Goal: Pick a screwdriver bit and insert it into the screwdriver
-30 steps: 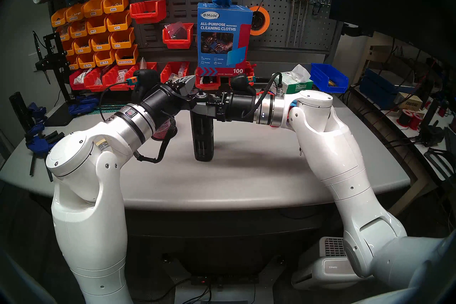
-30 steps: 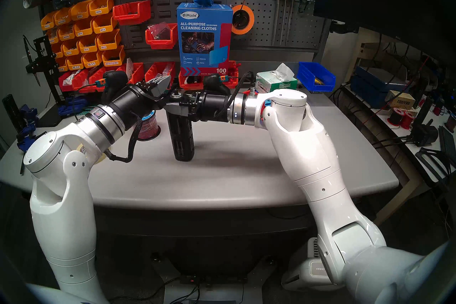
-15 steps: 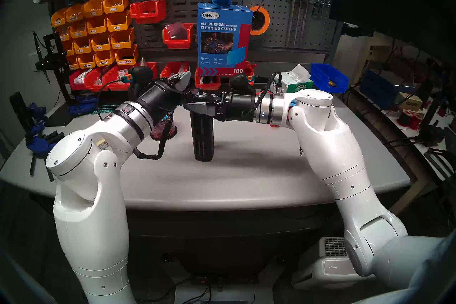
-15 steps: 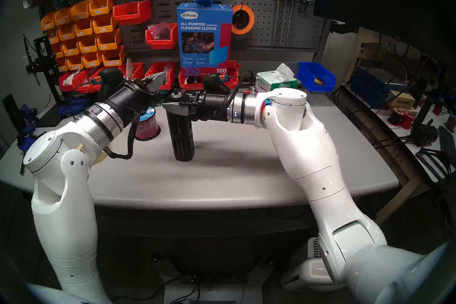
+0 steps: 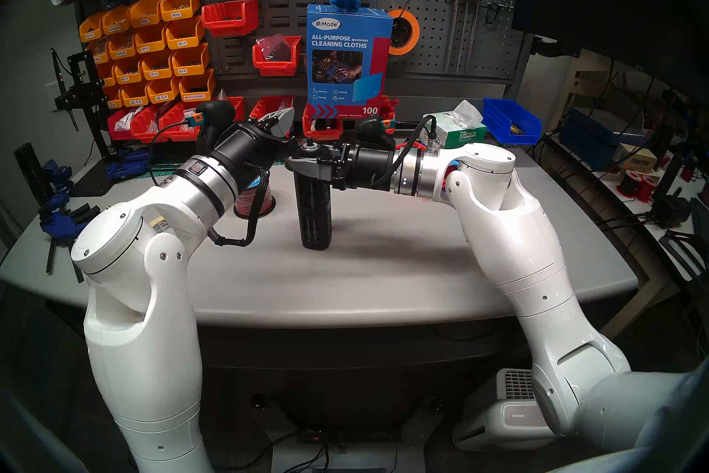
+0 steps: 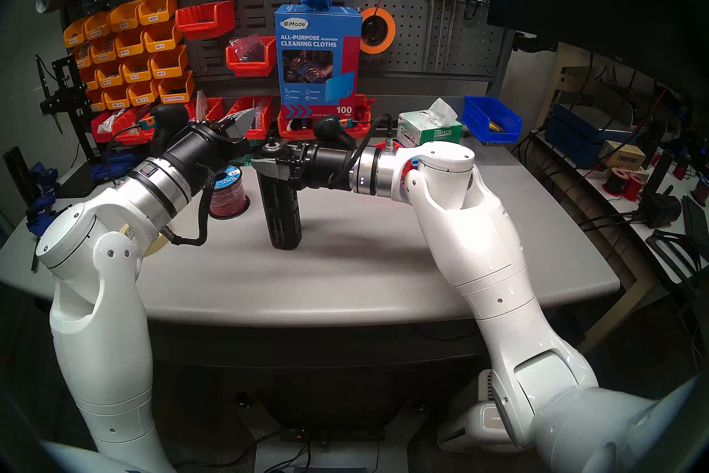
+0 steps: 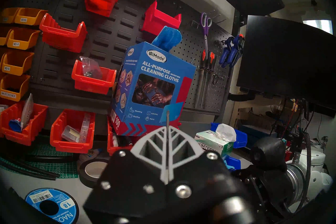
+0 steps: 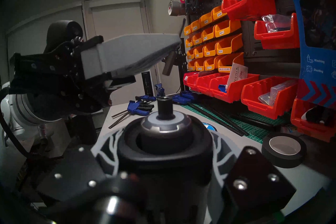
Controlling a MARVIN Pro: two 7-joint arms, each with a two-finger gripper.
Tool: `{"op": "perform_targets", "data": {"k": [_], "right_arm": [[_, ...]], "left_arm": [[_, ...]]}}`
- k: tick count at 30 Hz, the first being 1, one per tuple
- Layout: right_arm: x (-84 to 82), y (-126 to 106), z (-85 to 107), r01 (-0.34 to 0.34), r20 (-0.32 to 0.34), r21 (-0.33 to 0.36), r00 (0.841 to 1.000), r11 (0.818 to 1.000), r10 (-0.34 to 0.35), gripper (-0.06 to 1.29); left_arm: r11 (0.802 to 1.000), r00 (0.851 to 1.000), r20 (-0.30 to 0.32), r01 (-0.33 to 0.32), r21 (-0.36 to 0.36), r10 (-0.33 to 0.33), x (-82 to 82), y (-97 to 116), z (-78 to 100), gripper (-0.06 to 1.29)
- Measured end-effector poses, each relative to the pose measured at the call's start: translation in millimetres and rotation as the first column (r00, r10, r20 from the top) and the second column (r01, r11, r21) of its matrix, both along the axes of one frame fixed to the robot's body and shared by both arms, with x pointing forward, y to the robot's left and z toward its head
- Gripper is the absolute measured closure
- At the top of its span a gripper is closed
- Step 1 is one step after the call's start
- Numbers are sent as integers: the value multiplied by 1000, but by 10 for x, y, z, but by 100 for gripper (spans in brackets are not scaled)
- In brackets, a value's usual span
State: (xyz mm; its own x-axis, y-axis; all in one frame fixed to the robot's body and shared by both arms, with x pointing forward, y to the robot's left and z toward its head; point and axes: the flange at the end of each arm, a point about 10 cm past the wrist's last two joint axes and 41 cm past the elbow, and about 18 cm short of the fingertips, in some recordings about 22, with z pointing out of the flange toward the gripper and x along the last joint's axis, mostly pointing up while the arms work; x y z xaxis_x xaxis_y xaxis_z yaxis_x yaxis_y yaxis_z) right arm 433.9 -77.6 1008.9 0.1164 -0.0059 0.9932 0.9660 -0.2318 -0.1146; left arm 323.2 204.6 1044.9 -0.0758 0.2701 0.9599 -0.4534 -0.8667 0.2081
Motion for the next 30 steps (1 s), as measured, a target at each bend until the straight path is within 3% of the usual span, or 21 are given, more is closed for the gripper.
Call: {"op": "perform_targets", "data": {"k": [9,10,28,29,30], "right_arm": [[-19,23,-104,10,-20,-33,1000,999,-11,67],[-19,21,-112,12,-22,-36,1000,999,-12,58],[8,-42,-172,41,-48,-66,998,997,-44,49],[8,-44,-171,41,-49,-64,998,997,-44,29],[8,-45,-170,41,-50,-63,998,997,-44,19]], "left_arm": [[1000,1000,3,7,0,-7,-3,-6,2,125],[1000,1000,3,7,0,-7,-4,-6,2,125],[1000,1000,6,-1,-3,2,-4,29,8,125],[1000,1000,7,-3,-3,3,-4,34,11,125],[1000,1000,7,-4,-4,4,-4,36,12,125]]}}
